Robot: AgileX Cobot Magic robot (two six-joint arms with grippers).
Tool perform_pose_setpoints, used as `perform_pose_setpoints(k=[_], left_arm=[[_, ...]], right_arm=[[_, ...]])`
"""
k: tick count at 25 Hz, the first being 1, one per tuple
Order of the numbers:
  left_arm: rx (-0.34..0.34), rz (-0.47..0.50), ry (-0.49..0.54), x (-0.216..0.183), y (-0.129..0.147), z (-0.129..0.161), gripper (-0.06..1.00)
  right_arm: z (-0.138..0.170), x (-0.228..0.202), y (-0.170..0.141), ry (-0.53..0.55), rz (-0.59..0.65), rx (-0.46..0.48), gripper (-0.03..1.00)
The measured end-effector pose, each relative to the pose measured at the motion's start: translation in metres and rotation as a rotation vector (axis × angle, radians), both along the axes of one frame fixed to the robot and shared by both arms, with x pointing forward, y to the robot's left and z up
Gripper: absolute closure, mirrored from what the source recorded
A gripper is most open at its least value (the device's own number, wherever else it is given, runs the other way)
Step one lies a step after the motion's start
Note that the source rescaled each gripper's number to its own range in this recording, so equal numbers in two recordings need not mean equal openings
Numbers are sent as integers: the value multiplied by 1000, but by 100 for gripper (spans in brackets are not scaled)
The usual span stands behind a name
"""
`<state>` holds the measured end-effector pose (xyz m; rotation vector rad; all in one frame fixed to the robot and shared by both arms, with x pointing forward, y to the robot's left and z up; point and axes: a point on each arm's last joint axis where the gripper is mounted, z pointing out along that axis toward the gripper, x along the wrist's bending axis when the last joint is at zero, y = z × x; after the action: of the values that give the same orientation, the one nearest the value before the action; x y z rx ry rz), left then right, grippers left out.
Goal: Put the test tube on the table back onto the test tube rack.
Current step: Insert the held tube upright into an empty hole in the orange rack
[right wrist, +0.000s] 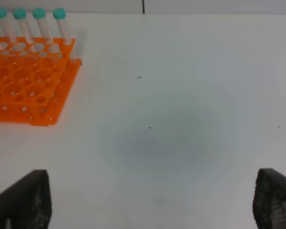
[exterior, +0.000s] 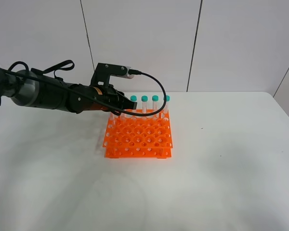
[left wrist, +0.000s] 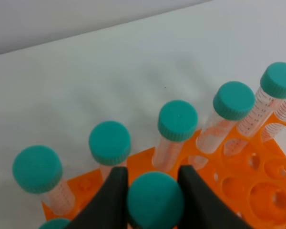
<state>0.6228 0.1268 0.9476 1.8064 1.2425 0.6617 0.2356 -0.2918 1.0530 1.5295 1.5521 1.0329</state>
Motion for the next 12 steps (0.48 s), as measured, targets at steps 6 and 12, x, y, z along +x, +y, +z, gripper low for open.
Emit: perform_pose_setpoints(k=[6, 12], left_arm=[[-1, 5, -3, 1, 2, 0, 94], [0, 11, -2, 3, 3, -2, 94]], right_arm=[[0, 0, 0, 0, 0, 0, 4], [0, 0, 0, 0, 0, 0, 4]])
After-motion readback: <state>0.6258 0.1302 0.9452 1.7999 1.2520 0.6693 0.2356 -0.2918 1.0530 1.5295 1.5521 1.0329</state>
